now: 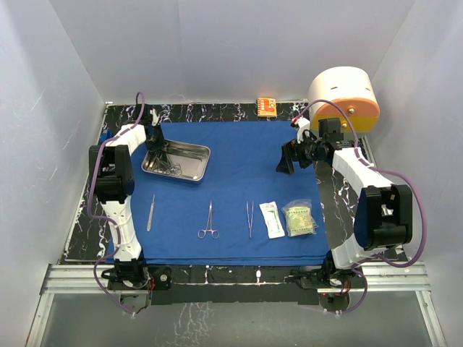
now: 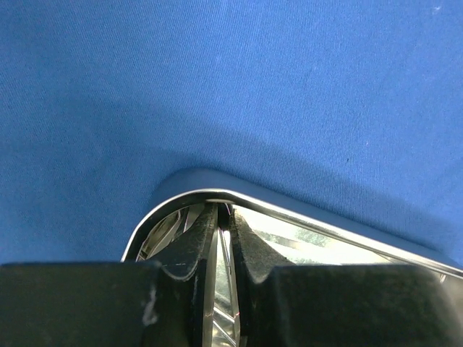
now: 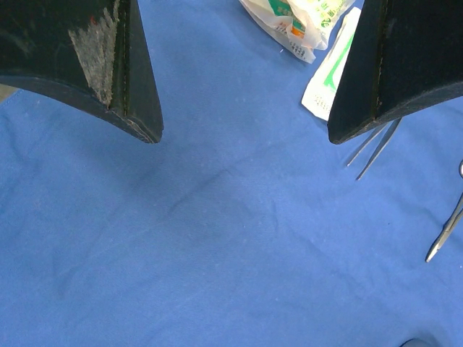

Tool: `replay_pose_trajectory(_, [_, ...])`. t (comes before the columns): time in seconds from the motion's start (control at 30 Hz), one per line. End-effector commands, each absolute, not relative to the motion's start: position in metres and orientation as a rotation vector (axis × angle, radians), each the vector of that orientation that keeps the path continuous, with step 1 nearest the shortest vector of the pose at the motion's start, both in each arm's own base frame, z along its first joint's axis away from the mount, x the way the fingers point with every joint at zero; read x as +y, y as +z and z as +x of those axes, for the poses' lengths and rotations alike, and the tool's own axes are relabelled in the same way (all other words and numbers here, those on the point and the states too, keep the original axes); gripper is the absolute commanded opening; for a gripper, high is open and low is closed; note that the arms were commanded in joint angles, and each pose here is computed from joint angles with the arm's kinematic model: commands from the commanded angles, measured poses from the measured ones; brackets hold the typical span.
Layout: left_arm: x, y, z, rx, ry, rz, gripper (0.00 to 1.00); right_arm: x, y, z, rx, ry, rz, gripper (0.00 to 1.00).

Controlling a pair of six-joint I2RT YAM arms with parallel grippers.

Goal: Open and lay out the surgical kit
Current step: Adjust the medical item in the container, then pick up the medical item from the container.

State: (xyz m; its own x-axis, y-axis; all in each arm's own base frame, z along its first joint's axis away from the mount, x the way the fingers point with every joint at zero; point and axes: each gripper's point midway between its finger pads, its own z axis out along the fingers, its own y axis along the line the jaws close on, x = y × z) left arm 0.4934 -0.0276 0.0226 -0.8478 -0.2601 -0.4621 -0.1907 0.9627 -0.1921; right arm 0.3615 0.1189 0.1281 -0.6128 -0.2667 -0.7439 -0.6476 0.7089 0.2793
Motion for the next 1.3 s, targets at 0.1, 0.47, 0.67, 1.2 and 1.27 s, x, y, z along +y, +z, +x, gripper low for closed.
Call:
replay_pose_trajectory(0.1, [-0.021, 0.062, 0.492, 2.542, -0.179, -0.378, 0.0, 0.121, 0.138, 0.373, 2.161, 0.704, -0.696, 0.98])
replay_pose_trajectory(0.47, [-0.022, 0.083, 0.493, 2.491, -0.197, -0.425, 0.0, 0.121, 0.138, 0.373, 2.162, 0.711, -0.698, 0.98])
replay_pose_trajectory(0.67, [-0.022, 0.083, 0.495, 2.475, -0.208, -0.43, 0.0, 0.121, 0.137, 0.373, 2.165, 0.714, -0.697, 0.98])
replay_pose_trajectory(1.2, [-0.022, 0.116, 0.504, 2.385, -0.22, -0.416, 0.0, 0.122, 0.135, 0.374, 2.17, 0.722, -0.694, 0.98])
replay_pose_trajectory(1.27, [-0.022, 0.117, 0.504, 2.382, -0.219, -0.418, 0.0, 0.122, 0.134, 0.374, 2.174, 0.724, -0.693, 0.98])
